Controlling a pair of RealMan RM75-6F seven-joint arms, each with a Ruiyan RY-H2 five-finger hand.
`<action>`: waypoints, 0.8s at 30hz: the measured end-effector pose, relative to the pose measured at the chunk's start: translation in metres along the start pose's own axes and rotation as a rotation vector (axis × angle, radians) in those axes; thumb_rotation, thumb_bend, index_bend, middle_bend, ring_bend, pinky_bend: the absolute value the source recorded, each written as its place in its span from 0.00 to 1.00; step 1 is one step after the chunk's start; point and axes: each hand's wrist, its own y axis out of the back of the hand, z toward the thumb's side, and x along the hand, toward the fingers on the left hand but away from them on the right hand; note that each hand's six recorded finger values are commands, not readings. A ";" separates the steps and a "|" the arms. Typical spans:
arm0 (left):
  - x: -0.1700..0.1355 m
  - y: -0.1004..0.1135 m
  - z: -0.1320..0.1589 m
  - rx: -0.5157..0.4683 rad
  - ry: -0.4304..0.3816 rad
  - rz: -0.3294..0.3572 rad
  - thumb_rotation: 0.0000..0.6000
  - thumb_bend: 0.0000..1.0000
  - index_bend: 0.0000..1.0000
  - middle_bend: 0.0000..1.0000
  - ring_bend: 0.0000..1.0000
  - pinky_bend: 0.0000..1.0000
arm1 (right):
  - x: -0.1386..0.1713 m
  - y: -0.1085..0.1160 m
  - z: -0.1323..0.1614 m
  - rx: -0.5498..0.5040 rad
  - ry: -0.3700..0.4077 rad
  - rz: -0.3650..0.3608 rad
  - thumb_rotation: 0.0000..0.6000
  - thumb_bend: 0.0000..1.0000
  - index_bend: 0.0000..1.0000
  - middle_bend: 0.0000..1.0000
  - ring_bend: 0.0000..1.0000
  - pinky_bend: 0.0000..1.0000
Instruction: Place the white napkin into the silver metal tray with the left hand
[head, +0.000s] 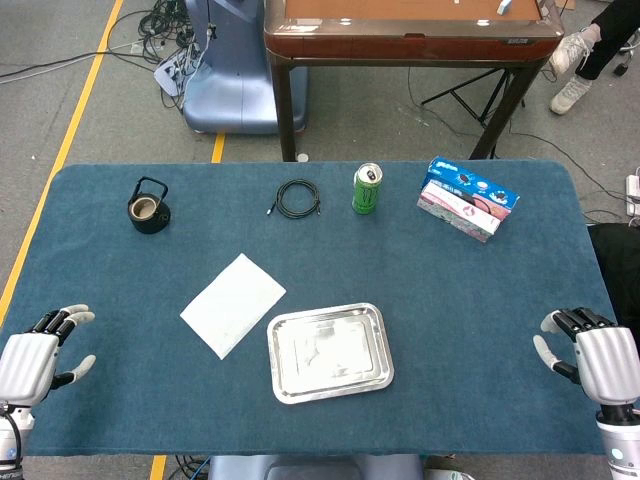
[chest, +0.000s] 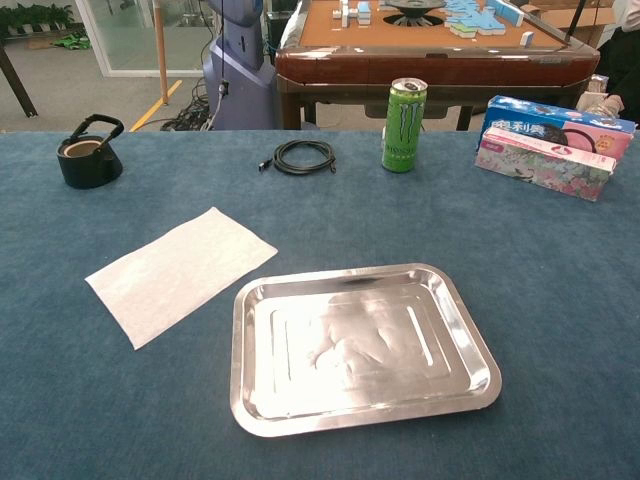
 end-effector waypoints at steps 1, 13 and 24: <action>0.000 0.000 0.000 -0.001 -0.001 0.000 1.00 0.20 0.33 0.28 0.27 0.50 | 0.000 -0.001 0.000 0.000 -0.001 0.002 1.00 0.30 0.55 0.59 0.48 0.66; -0.001 0.005 0.007 -0.027 -0.056 0.033 1.00 0.20 0.32 0.32 0.30 0.50 | 0.002 0.001 0.002 -0.001 -0.008 0.001 1.00 0.30 0.55 0.59 0.48 0.66; 0.020 -0.010 0.038 -0.036 -0.185 0.025 1.00 0.19 0.28 0.12 0.05 0.23 | 0.000 0.011 -0.003 -0.017 -0.026 -0.026 1.00 0.30 0.55 0.59 0.48 0.66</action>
